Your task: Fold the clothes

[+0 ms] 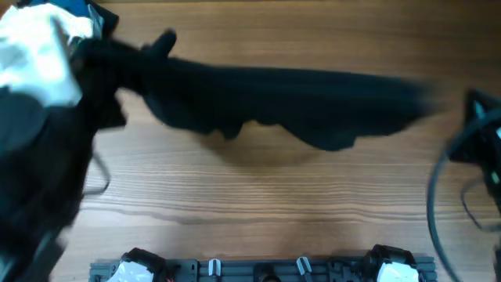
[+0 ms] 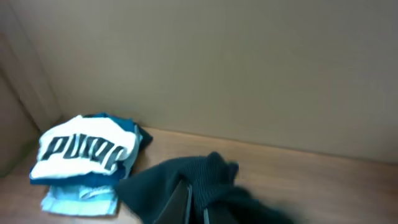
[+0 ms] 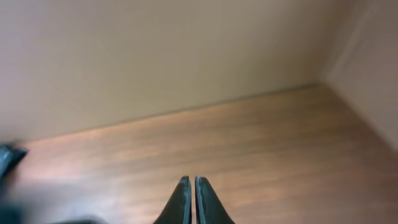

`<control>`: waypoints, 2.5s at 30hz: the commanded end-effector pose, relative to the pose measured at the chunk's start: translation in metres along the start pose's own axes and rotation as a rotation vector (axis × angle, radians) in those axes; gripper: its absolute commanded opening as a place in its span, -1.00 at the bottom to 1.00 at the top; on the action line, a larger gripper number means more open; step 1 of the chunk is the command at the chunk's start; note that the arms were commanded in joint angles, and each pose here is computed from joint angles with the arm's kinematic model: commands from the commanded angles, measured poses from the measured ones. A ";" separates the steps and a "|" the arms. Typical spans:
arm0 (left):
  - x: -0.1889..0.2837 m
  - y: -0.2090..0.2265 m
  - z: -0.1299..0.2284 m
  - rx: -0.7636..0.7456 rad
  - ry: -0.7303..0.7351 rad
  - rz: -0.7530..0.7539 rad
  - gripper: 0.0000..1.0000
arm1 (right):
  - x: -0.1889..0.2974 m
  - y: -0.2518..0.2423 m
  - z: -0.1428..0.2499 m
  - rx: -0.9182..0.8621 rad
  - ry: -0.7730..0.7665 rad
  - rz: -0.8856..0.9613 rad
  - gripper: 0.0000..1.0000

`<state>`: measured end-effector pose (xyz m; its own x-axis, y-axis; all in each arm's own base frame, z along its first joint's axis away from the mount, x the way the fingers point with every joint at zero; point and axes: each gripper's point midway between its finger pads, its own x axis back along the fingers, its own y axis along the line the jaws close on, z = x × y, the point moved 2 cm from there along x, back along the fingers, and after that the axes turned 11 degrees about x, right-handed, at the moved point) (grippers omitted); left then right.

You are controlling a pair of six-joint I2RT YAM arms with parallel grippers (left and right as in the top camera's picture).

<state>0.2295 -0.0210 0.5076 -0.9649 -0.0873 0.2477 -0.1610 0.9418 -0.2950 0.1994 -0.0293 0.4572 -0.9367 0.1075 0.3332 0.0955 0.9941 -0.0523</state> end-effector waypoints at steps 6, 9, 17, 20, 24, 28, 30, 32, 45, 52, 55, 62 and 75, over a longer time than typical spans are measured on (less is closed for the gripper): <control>0.003 0.022 0.040 0.087 0.158 -0.137 -0.92 | -0.011 -0.018 0.032 0.006 0.222 0.104 -0.92; -0.038 0.013 0.075 0.008 0.314 -0.236 -0.92 | -0.054 -0.006 0.046 0.010 0.354 -0.022 -0.91; -0.153 -0.070 0.116 -0.111 0.409 -0.046 -0.92 | -0.138 0.009 0.072 -0.007 0.528 -0.203 -0.91; -0.182 -0.123 0.114 -0.091 0.347 0.150 -0.93 | -0.155 0.011 0.069 -0.013 0.507 -0.226 -0.91; -0.162 -0.194 0.097 -0.115 0.205 0.361 -0.93 | -0.160 0.010 0.063 -0.008 0.476 -0.221 -0.91; -0.122 -0.235 0.074 -0.123 0.090 0.444 -0.92 | -0.160 0.005 0.063 -0.016 0.477 -0.210 -0.91; -0.113 -0.241 0.069 -0.128 0.074 0.460 -0.92 | -0.160 0.003 0.063 -0.021 0.478 -0.203 -0.91; -0.116 -0.237 0.072 -0.135 0.080 0.431 -0.92 | -0.161 0.002 0.065 -0.024 0.487 -0.202 -0.89; -0.263 -0.166 0.187 -0.112 0.432 0.125 -0.92 | -0.180 0.060 0.122 -0.029 0.600 -0.634 -0.24; -0.288 -0.166 0.214 -0.120 0.460 0.110 -0.92 | -0.183 0.109 0.163 0.032 0.656 -0.786 -0.17; -0.292 -0.162 0.209 -0.110 0.449 0.104 -0.92 | -0.180 0.142 0.181 0.089 0.666 -0.877 -0.16; -0.293 -0.152 0.212 -0.042 0.477 0.057 -0.92 | -0.201 0.214 0.246 0.180 0.657 -0.897 0.16; -0.291 -0.148 0.216 -0.052 0.497 0.044 -0.92 | -0.271 0.217 0.312 0.135 0.725 -0.655 0.62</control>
<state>0.4883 -0.2052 0.2675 -0.7377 0.0919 0.6688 -0.0956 0.9665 -0.2383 0.3655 0.1477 0.0673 -0.3575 -0.4120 0.8381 -0.4682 0.8556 0.2209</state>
